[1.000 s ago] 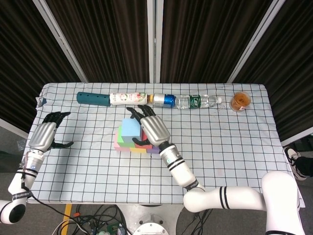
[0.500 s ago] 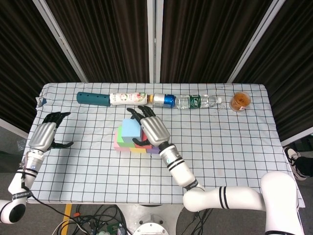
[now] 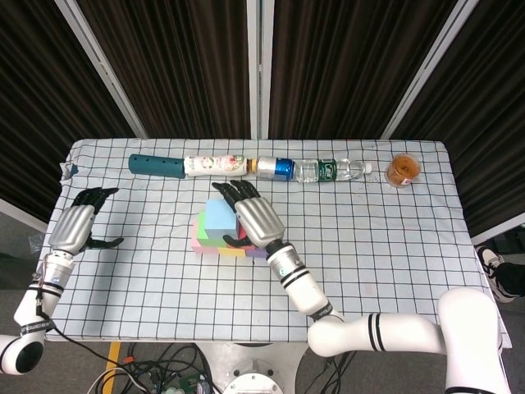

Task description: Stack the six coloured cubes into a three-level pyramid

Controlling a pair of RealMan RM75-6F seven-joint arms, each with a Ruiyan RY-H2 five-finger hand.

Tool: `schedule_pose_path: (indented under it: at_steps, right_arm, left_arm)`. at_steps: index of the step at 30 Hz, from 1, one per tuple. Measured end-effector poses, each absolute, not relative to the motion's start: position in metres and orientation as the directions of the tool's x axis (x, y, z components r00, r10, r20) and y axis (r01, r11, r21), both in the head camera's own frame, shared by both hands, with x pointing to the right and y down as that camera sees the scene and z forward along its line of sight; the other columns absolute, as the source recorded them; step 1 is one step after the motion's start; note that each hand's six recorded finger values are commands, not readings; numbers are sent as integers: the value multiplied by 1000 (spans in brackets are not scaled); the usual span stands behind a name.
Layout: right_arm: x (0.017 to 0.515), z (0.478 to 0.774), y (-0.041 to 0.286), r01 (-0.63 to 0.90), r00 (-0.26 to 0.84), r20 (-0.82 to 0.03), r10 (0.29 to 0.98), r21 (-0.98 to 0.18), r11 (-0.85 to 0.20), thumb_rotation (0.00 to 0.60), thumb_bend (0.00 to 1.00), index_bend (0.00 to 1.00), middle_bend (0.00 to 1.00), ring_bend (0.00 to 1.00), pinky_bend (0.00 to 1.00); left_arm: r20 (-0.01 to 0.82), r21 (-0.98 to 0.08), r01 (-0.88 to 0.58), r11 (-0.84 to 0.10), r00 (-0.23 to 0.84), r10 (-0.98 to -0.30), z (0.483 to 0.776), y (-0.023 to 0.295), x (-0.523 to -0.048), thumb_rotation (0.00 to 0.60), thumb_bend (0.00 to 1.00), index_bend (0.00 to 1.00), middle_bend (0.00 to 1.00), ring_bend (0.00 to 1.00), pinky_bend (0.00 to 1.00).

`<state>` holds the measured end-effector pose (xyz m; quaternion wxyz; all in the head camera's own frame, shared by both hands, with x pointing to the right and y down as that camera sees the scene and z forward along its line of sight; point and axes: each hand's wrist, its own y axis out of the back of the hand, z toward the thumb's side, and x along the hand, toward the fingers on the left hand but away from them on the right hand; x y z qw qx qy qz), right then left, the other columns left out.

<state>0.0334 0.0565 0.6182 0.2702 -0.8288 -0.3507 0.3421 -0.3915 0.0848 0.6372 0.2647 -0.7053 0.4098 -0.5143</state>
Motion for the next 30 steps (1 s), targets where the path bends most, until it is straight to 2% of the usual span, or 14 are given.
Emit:
schedule_pose_path:
  at_steps: [8, 14, 18, 21, 23, 27, 30]
  right_arm:
    - [39, 602, 54, 420, 529, -333, 780, -696, -582, 600, 98, 0, 0, 0, 0]
    - [73, 575, 43, 453, 509, -268, 818, -724, -520, 600, 134, 0, 1, 0, 0]
    - [127, 560, 36, 418, 455, -248, 855, -789, -451, 600, 175, 0, 65, 0, 0]
    - [181, 558, 40, 360, 392, -272, 879, -833, -419, 600, 190, 8, 97, 0, 11]
    - [213, 562, 48, 313, 359, -306, 882, -851, -422, 600, 192, 14, 98, 0, 29]
    - [275, 576, 79, 208, 302, -389, 870, -864, -459, 600, 191, 13, 81, 0, 0]
    - [309, 582, 96, 154, 266, -401, 877, -880, -450, 600, 194, 0, 54, 0, 0]
  left_arm:
    - [498, -806, -298, -511, 126, -858, 632, 83, -394, 600, 101, 131, 118, 60, 60]
    - [460, -844, -272, -463, 79, -885, 622, 81, -408, 600, 101, 131, 118, 60, 59]
    - [438, -873, -224, -434, 34, -898, 616, 88, -425, 600, 101, 133, 118, 61, 59]
    - [420, -891, -186, -413, 6, -908, 611, 95, -438, 600, 101, 143, 119, 60, 59]
    - [404, -904, -158, -397, -13, -915, 608, 103, -447, 600, 101, 162, 127, 60, 59]
    - [375, -922, -118, -369, -29, -927, 603, 123, -457, 600, 101, 185, 134, 60, 59]
    - [362, -928, -99, -358, -26, -932, 599, 145, -461, 600, 101, 185, 134, 60, 60]
